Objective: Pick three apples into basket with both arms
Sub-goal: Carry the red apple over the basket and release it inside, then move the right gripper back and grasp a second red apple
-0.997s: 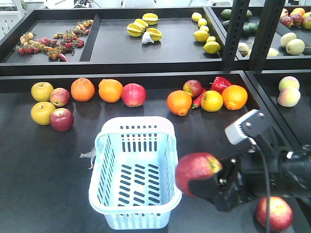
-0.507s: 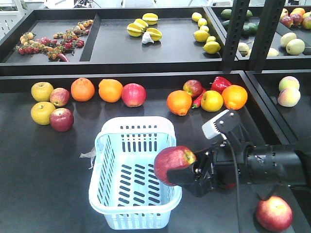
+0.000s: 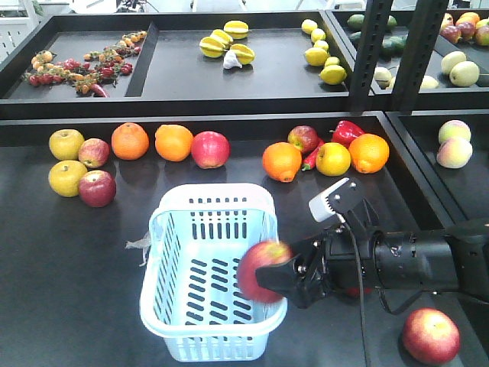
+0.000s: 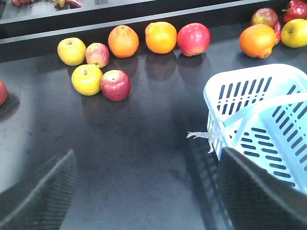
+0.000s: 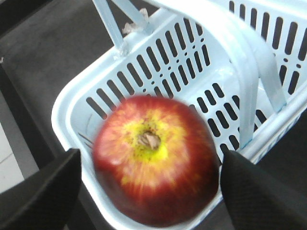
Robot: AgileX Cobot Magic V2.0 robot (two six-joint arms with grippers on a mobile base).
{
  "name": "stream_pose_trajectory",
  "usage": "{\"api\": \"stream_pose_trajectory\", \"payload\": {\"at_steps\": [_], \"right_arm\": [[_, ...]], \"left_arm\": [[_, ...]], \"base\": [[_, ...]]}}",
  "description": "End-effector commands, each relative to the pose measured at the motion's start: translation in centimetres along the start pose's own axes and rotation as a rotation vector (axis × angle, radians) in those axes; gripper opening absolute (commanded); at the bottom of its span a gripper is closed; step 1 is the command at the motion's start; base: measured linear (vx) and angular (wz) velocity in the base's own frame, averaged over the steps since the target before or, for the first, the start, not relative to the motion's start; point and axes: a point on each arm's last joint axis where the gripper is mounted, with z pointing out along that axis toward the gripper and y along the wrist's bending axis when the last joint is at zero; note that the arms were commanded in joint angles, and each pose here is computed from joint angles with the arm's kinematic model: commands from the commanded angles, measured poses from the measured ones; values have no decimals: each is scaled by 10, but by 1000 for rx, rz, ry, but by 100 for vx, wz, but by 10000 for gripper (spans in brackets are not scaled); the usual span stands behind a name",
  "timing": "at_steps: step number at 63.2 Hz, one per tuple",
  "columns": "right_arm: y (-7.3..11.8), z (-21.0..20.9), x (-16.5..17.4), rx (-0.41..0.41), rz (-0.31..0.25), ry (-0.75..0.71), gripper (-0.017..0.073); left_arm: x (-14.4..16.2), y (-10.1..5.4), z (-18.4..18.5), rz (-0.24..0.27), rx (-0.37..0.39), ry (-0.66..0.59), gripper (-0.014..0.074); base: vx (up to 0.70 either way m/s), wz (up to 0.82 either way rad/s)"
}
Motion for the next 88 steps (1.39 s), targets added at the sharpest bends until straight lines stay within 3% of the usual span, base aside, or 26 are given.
{"api": "stream_pose_trajectory", "payload": {"at_steps": [1, 12, 39, 47, 58, 68, 79, 88], "right_arm": [[7, -7, -17, -33, -13, -80, 619], [7, -7, -17, -32, -11, -82, 660], [6, -9, -17, -19, 15, -79, 600], [6, -20, -19, 71, -16, -56, 599], [2, -44, -21, 301, -59, -8, 599], [-19, -54, -17, 462, 96, -7, 599], [-65, -65, 3, 593, 257, 50, 599], [-93, -65, 19, 658, 342, 81, 599]], "left_arm": [[-11, 0, -6, -11, 2, -82, 580], [-11, 0, -6, -11, 2, -82, 580], [-11, 0, -6, -11, 2, -82, 580], [-11, 0, -6, -11, 2, -82, 580], [-11, 0, -6, -11, 2, -82, 580], [-11, 0, -6, -11, 2, -82, 580], [-11, 0, -6, -11, 2, -82, 580], [-11, 0, -6, -11, 2, -82, 580]], "base": [[0, 0], [0, 0], [0, 0], [0, 0], [0, 0], [0, 0], [0, 0], [0, 0]]}}
